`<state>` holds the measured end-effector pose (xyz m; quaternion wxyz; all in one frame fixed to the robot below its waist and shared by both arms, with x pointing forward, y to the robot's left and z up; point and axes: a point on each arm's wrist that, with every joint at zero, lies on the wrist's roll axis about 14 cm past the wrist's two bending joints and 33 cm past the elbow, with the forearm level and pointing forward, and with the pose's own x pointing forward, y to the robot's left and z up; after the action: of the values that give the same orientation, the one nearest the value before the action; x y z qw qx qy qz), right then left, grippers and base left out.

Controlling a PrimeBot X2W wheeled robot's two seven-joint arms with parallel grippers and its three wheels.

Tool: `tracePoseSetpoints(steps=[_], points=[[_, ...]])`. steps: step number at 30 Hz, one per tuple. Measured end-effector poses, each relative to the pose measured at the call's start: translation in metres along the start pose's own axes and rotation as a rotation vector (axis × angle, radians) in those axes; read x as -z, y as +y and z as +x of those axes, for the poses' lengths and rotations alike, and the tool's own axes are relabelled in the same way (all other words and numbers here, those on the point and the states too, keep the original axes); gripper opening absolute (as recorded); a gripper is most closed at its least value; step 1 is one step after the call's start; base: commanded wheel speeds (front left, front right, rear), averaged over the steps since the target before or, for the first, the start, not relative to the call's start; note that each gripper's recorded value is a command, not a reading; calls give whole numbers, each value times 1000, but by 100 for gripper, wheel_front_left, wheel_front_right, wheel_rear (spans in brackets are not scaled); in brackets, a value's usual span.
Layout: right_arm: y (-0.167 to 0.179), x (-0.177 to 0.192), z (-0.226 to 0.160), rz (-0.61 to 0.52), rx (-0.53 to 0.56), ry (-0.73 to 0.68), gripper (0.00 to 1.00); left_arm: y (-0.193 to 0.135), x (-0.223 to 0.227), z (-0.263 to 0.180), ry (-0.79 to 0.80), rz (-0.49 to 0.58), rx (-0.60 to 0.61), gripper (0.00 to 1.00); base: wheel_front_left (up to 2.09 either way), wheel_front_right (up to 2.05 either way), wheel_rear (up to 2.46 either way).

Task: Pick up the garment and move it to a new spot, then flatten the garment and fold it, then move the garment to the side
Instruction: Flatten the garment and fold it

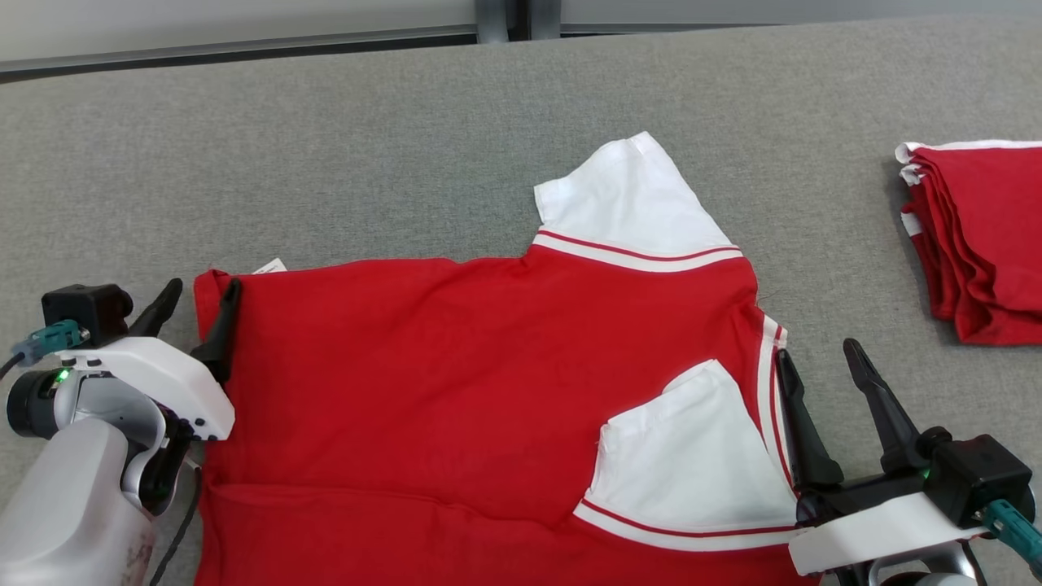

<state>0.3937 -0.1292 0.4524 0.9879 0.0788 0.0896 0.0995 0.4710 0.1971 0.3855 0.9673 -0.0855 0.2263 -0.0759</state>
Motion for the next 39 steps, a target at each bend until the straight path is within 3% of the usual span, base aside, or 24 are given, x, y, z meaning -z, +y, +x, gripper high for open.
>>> tracePoseSetpoints(steps=[4, 5, 6, 7, 16, 26, 32, 39], points=[[-4, 2, 1, 6, 11, 1, 100, 4, 13, 10, 60, -14, -12, 100, 0, 0, 0], [-5, 3, 2, 8, 14, 3, 100, 4, 16, 11, 74, -25, -15, 89, 0, 0, 0], [-7, 3, 2, 8, 18, 0, 100, 4, 16, 13, 74, -31, -15, 19, 0, 0, 0], [-8, 3, 2, 7, 22, 1, 100, 2, 16, 14, 76, -31, -10, 0, 0, 0, 0], [-28, -19, 33, -19, 56, -65, 100, -3, 9, 18, 47, -43, 23, 0, 0, 0, 0], [-13, -30, 136, -51, -19, -23, 100, -8, -10, 30, -24, -47, 55, 0, 0, 0, 0], [9, 1, 188, -71, -76, 149, 100, -5, -8, 31, -34, -64, 50, 0, 0, 0, 0], [16, 55, 206, -106, -86, 447, 100, -1, -1, 28, -30, -78, 40, 0, 0, 0, 0]])
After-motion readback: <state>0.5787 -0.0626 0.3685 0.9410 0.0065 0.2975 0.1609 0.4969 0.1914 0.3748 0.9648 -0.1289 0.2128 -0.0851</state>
